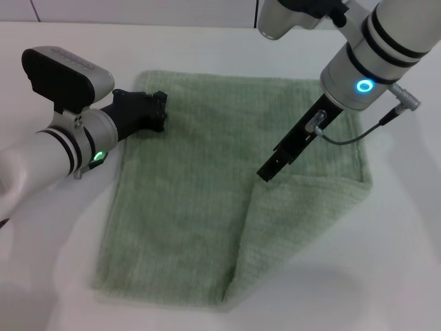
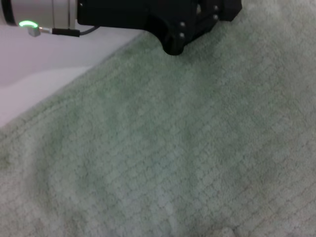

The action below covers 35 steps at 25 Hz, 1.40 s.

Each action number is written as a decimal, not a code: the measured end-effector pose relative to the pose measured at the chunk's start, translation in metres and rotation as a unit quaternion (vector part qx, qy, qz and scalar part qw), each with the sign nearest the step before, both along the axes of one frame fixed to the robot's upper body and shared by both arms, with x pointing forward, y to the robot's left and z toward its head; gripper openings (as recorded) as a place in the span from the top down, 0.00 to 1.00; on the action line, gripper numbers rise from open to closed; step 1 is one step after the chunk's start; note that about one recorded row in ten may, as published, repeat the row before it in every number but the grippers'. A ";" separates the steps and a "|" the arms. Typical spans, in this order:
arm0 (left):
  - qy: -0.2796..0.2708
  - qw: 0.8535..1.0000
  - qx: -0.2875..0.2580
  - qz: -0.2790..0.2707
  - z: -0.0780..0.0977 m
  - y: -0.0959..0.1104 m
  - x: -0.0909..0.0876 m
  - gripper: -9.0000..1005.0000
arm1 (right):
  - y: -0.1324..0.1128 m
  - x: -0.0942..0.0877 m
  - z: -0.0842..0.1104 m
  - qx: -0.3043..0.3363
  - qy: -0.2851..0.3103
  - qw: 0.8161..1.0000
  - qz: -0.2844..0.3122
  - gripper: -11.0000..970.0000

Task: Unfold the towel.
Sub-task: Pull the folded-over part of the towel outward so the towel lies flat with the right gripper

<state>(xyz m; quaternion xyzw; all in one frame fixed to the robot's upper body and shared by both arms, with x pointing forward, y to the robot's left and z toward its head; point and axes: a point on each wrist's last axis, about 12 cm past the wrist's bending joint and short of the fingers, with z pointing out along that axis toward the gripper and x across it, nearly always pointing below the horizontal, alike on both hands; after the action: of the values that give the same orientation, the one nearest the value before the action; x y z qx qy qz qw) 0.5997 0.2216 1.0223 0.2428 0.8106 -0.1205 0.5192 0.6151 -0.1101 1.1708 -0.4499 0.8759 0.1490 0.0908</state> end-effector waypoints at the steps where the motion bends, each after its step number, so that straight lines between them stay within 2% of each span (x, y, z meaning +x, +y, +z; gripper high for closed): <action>1: 0.000 1.000 0.000 0.000 0.000 0.000 0.000 0.99 | 0.000 0.000 -0.001 -0.001 0.001 1.000 0.000 0.26; 35: 0.003 1.000 0.007 -0.009 -0.003 -0.002 -0.003 0.99 | 0.008 0.001 -0.015 -0.018 0.002 1.000 0.013 0.26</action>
<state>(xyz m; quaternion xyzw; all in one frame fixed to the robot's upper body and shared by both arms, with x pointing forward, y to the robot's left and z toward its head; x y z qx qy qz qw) 0.5965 0.2195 1.0196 0.2535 0.8106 -0.1207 0.5138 0.6163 -0.1020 1.1557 -0.4625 0.8727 0.1350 0.0792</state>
